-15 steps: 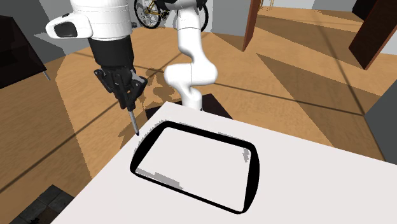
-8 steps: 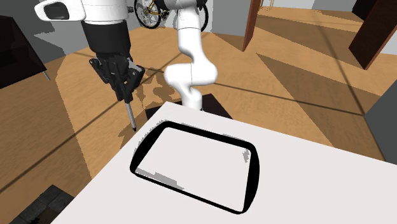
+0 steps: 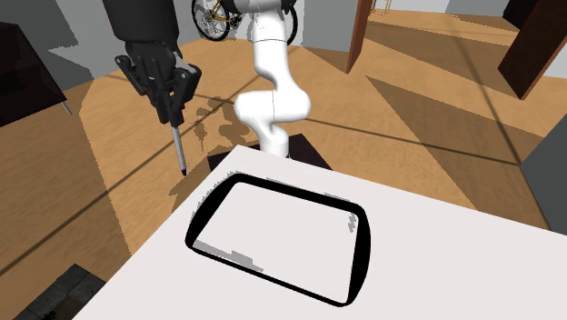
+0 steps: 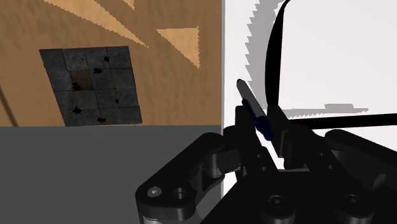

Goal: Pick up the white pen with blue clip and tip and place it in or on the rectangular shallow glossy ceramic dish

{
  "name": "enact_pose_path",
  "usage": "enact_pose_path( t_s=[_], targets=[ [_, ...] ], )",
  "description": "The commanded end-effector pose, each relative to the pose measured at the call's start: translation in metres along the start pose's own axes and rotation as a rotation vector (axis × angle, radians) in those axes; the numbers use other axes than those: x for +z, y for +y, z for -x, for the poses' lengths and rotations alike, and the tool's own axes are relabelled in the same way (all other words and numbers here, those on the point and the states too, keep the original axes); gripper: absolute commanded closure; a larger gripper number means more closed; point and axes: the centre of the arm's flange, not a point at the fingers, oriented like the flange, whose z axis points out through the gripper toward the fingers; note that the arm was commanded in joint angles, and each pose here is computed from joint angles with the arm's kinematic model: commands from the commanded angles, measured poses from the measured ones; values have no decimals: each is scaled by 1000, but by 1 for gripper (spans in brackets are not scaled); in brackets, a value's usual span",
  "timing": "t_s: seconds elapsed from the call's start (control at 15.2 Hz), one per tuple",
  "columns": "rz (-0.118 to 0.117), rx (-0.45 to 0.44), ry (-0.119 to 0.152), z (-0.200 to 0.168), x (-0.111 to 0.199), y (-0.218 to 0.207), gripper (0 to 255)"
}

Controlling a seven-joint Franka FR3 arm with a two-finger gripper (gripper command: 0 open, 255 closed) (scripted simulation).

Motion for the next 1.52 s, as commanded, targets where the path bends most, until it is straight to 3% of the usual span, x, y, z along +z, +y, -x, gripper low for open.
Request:
enact_pose_path(
  t_s=[0.0,0.53,1.45],
  targets=[
    [0,0,0,-1,-11,1,255],
    [0,0,0,-4,-52,2,255],
    [0,0,0,-17,-108,-173,255]
  ],
)
